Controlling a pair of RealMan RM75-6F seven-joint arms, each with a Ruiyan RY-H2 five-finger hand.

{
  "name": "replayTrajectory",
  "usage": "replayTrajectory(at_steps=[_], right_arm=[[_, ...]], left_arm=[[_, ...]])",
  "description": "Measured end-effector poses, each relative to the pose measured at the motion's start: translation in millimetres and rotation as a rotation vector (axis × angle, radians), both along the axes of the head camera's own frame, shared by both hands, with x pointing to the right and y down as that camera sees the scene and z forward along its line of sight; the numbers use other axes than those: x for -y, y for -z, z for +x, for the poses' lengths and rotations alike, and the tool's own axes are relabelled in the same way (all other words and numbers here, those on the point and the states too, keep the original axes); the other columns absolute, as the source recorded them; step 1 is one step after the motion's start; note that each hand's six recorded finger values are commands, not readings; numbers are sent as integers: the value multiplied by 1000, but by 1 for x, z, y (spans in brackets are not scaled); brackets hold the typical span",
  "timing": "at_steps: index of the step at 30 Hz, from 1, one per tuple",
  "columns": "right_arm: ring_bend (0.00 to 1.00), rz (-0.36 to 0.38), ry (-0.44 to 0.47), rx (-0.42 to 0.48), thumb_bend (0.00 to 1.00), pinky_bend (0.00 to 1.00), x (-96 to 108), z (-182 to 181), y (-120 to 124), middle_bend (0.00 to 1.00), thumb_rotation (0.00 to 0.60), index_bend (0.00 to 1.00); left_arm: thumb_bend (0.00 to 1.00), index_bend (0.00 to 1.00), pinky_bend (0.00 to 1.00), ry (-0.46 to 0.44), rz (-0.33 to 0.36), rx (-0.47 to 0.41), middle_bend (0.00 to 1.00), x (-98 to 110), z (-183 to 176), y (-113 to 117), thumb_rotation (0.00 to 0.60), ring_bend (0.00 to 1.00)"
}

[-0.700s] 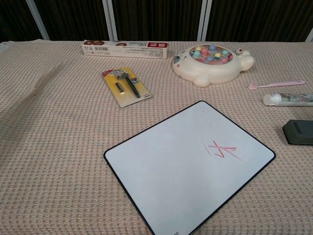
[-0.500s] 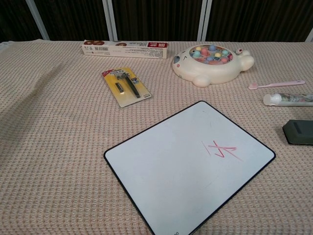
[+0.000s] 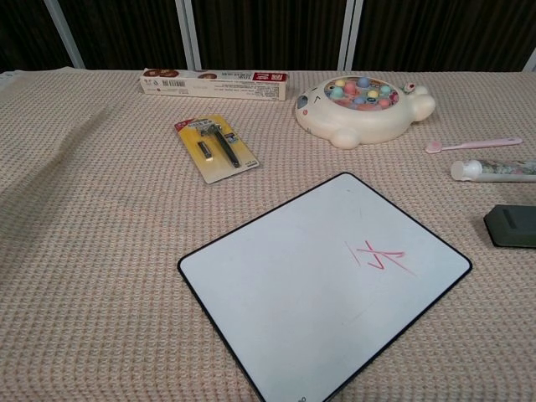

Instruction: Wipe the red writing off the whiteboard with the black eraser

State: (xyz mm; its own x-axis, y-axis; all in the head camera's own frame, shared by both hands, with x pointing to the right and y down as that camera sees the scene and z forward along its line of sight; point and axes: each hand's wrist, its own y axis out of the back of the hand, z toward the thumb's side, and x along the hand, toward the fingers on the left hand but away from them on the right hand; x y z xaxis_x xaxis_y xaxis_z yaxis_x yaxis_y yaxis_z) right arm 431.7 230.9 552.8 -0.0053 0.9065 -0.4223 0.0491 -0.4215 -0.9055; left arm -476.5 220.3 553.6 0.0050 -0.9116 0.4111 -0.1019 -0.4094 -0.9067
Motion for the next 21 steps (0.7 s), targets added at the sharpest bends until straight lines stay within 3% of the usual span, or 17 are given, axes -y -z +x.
replayTrajectory(at_steps=[11,21], right_arm=[[54,-148,15,61,60,117,-5,-9,-20,66,600,0],[133,-260,0,63,64,117,16,-10,-53,144,600,32]], left_arm=[[599,50,52,7,-1,-6,5,1,-1,0,600,33],[599,49,52,11,5,-13,5,1,0,-1,600,33]])
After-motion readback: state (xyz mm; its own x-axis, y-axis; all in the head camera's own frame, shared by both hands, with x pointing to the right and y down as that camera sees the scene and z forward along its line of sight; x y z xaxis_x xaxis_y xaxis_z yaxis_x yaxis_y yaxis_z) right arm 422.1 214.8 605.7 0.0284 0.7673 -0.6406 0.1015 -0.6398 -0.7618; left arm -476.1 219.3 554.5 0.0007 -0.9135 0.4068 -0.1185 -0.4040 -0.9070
